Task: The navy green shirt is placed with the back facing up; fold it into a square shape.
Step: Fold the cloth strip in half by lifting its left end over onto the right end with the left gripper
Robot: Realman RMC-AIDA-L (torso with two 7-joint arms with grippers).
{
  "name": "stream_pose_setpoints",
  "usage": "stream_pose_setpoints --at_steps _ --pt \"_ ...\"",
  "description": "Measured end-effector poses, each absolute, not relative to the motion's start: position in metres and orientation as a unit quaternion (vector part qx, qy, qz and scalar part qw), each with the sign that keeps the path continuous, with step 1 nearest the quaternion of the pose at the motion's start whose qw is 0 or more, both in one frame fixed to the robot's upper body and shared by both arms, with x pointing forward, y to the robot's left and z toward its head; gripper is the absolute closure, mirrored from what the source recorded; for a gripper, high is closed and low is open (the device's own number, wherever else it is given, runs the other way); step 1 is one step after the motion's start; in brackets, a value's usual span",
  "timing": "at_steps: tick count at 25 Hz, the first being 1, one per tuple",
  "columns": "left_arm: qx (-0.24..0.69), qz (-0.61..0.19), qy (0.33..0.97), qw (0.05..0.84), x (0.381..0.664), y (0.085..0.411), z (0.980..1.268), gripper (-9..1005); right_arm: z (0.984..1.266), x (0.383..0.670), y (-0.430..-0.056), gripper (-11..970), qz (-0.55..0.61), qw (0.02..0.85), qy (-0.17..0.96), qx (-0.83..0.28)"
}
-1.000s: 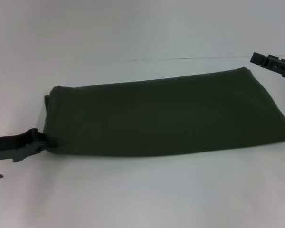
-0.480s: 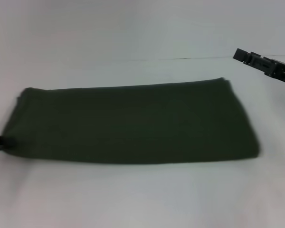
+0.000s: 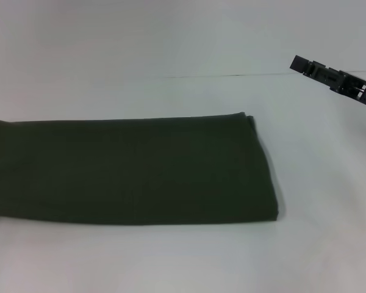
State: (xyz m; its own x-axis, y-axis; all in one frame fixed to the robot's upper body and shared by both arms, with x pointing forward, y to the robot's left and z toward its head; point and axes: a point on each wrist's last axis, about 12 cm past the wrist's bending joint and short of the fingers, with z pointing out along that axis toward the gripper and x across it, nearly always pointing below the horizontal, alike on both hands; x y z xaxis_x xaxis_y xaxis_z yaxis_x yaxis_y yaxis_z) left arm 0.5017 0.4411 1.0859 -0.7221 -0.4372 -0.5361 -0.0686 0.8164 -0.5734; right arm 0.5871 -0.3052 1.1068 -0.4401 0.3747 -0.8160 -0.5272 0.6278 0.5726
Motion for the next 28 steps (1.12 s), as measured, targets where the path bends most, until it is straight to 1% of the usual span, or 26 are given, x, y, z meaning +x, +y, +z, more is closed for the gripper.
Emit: stream_pose_setpoints --at_steps 3,4,6,9,10,14,18,20,22,24,28 --pt "-0.138 -0.287 0.879 0.355 0.504 0.441 1.095 954 1.107 0.587 -0.305 42 0.427 0.527 0.732 -0.054" --pt "-0.130 -0.305 0.873 0.358 0.506 0.437 1.099 954 1.107 0.587 -0.305 42 0.427 0.528 0.732 -0.056" --pt "-0.100 -0.364 0.848 0.373 0.515 0.421 1.112 954 1.107 0.584 -0.309 42 0.426 0.529 0.732 -0.057" --pt "-0.037 -0.458 0.801 0.383 0.532 0.382 1.129 954 1.107 0.578 -0.319 42 0.422 0.533 0.731 -0.057" --pt "-0.015 -0.484 0.788 0.381 0.540 0.365 1.133 954 1.107 0.575 -0.325 42 0.420 0.535 0.731 -0.056" --pt "0.054 -0.546 0.756 0.356 0.565 0.294 1.139 954 1.110 0.559 -0.359 42 0.402 0.554 0.728 -0.041" --pt "0.084 -0.582 0.736 0.334 0.583 0.226 1.128 954 1.116 0.540 -0.397 43 0.372 0.571 0.731 -0.028" --pt "0.081 -0.605 0.725 0.319 0.586 0.190 1.112 954 1.119 0.533 -0.413 43 0.355 0.579 0.734 -0.024" --pt "0.068 -0.614 0.725 0.306 0.582 0.156 1.092 953 1.123 0.526 -0.425 43 0.338 0.586 0.736 -0.023" --pt "0.049 -0.608 0.731 0.306 0.576 0.130 1.075 953 1.126 0.523 -0.433 43 0.322 0.593 0.737 -0.024" --pt "0.042 -0.597 0.728 0.335 0.554 0.092 1.056 924 1.132 0.520 -0.442 43 0.300 0.604 0.738 -0.027"
